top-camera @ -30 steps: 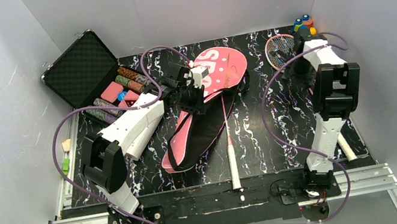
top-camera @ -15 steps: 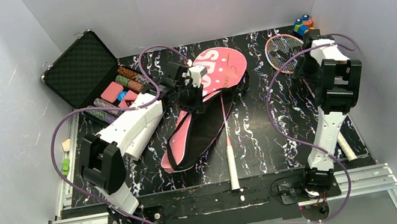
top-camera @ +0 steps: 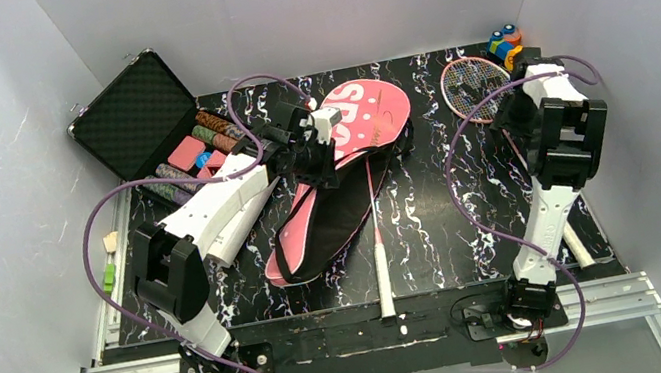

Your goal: Pack up the badminton gear

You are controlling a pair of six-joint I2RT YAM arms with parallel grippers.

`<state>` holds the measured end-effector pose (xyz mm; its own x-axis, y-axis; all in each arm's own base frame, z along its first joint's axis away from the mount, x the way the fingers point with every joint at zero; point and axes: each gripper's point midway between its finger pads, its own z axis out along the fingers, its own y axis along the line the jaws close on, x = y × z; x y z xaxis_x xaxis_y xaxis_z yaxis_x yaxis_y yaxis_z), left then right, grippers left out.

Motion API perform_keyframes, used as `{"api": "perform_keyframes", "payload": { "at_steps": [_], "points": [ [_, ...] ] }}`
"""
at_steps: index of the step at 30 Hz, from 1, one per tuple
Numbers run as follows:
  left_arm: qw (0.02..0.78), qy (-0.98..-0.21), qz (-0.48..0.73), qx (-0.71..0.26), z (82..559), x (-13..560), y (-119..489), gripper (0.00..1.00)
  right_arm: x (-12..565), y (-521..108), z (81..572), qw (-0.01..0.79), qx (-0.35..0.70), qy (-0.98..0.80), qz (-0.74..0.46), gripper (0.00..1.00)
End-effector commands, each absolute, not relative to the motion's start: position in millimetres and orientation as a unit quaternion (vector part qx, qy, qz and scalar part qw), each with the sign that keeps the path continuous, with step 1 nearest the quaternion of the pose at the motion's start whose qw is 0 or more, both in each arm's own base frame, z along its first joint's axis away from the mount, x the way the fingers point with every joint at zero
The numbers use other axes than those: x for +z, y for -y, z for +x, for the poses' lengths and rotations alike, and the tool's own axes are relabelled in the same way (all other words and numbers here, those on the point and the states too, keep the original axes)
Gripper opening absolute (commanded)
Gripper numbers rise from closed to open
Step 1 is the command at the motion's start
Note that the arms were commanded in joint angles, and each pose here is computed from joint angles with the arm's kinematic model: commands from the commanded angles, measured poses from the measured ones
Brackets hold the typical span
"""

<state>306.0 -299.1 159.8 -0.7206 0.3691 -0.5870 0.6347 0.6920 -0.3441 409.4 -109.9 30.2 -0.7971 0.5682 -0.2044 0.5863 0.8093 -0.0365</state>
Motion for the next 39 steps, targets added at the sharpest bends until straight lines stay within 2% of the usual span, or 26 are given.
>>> {"api": "perform_keyframes", "payload": {
  "at_steps": [1,7,12,21,30,36,39],
  "points": [
    [0.296,-0.857,0.291,-0.305,310,212,306,0.00,29,108,409,0.084,-0.030,-0.943,0.319,0.66],
    [0.298,-0.857,0.292,-0.303,308,214,303,0.00,31,119,398,0.079,-0.041,-0.938,0.335,0.64],
    [0.300,-0.855,0.291,-0.307,306,218,303,0.00,36,135,393,0.080,-0.051,-0.927,0.363,0.67],
    [0.295,-0.855,0.290,-0.314,309,216,307,0.00,27,98,384,0.046,-0.027,-0.938,0.343,0.67],
    [0.301,-0.852,0.291,-0.315,309,222,306,0.00,22,46,372,0.036,-0.007,-0.952,0.303,0.56],
    [0.305,-0.851,0.291,-0.312,307,224,304,0.00,22,0,360,0.042,-0.023,-0.967,0.250,0.40],
    [0.310,-0.850,0.291,-0.311,307,227,303,0.00,20,-19,356,0.044,-0.046,-0.974,0.216,0.38]
  ]
}}
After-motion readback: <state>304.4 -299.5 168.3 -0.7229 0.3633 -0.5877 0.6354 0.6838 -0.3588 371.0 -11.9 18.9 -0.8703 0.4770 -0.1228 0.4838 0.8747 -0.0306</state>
